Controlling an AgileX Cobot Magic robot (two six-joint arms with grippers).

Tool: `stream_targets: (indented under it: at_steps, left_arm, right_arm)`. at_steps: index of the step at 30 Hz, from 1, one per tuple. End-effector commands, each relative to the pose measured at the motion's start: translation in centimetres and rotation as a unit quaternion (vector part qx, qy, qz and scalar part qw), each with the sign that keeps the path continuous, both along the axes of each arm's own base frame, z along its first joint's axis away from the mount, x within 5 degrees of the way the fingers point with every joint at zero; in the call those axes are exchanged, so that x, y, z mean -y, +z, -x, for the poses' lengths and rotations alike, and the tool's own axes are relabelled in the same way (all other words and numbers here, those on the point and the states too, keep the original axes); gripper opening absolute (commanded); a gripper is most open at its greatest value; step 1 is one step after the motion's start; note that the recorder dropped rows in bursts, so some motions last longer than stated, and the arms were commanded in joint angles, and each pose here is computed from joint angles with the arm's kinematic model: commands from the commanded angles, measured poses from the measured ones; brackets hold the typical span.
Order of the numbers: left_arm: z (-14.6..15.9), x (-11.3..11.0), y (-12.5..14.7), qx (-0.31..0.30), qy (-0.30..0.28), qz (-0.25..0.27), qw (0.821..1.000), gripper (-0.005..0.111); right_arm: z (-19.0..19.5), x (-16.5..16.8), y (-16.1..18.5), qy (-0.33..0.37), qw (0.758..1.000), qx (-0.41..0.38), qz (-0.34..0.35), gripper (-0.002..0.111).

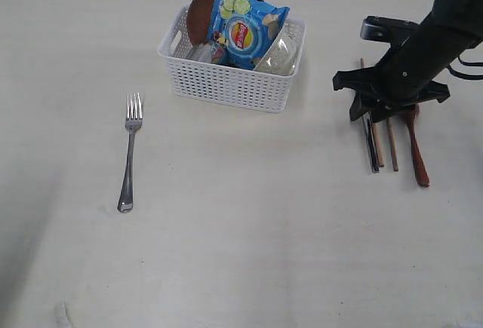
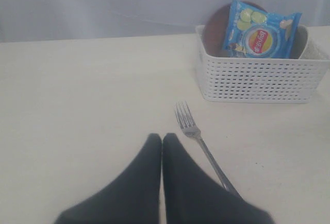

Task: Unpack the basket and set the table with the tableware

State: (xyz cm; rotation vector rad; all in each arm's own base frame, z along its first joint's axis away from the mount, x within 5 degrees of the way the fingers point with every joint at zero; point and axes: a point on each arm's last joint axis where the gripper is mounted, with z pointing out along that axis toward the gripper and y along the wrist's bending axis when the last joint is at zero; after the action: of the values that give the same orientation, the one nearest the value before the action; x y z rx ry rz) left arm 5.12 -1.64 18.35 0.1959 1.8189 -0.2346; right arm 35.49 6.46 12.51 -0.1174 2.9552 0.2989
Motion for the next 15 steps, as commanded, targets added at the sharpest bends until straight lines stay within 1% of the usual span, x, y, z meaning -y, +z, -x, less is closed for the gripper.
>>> stream_targets:
  at_steps: [1,6,15]
  left_arm:
    - [0.0,0.0,-0.1,0.000,-0.002,0.002,1.000,0.000]
    - [0.0,0.0,-0.1,0.000,-0.002,0.002,1.000,0.000]
    - [0.0,0.0,-0.1,0.001,-0.003,-0.001,1.000,0.000]
  right_arm:
    - [-0.3,-0.1,2.5,0.001,0.999,0.035,-0.008,0.038]
    - [-0.6,-0.1,3.4,0.001,0.999,0.047,-0.011,0.038]
    - [-0.7,-0.1,1.3,0.002,1.000,0.016,-0.008,0.038]
